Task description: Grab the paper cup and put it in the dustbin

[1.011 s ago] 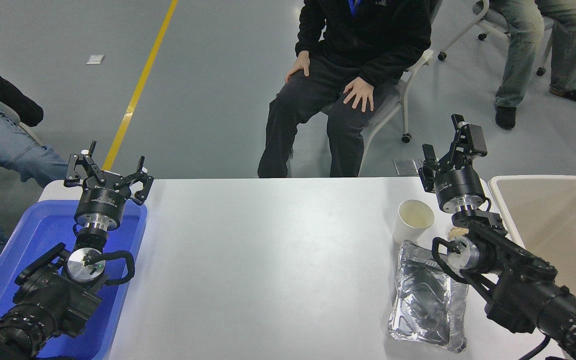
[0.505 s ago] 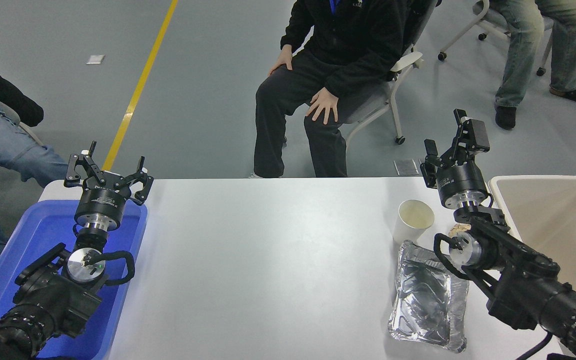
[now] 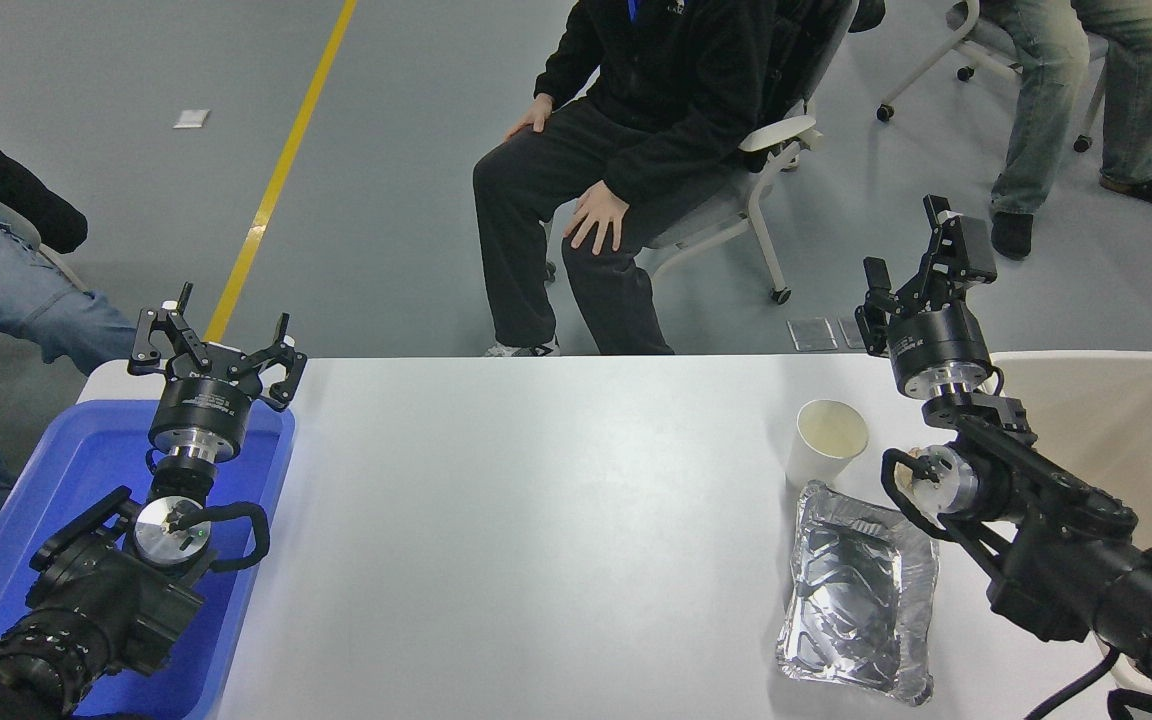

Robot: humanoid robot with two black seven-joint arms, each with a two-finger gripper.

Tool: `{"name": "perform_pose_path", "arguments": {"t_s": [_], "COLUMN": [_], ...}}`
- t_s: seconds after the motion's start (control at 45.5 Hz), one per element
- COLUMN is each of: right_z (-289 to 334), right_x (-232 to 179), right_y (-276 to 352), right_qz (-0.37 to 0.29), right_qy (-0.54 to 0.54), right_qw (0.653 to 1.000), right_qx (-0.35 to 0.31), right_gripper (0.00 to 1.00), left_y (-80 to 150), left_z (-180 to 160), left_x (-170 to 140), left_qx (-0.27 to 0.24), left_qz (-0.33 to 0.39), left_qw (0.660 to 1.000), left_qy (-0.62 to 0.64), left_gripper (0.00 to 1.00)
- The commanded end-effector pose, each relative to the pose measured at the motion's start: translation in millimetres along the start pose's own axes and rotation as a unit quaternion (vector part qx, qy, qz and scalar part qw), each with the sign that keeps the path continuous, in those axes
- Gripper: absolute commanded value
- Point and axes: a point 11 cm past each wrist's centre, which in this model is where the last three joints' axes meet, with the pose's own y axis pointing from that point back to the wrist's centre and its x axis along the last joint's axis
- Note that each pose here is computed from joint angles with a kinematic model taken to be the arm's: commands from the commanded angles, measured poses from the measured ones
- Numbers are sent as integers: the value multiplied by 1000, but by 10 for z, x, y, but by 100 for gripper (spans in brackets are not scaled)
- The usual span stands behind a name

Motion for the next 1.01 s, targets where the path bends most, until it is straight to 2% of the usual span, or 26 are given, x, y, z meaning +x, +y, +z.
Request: {"name": "perform_pose_path", "arguments": {"t_s": [0.0,0.527,0.637,0.791,0.989], "right_z": [24,95,150,334,340], "right_x": [18,63,58,68,66], "right_y": [24,87,93,119,119], "right_qz": [1,5,3,8,8], "right_qy": [1,2,1,2,1], "right_qw": [1000,1000,1000,993,993], "right_qx": [-3,-12,-31,-114,-118], "right_gripper": [100,100,100,100,100], "left_y": [0,0,0,0,0], "left_z": [0,0,0,0,0], "left_x": [1,1,1,1,1], "left_qx": [0,0,0,0,0], "left_qz": [1,1,1,1,1], "left_qw": [1000,1000,1000,1000,1000], "left_qy": [0,0,0,0,0], "left_gripper": [99,99,99,99,99]}}
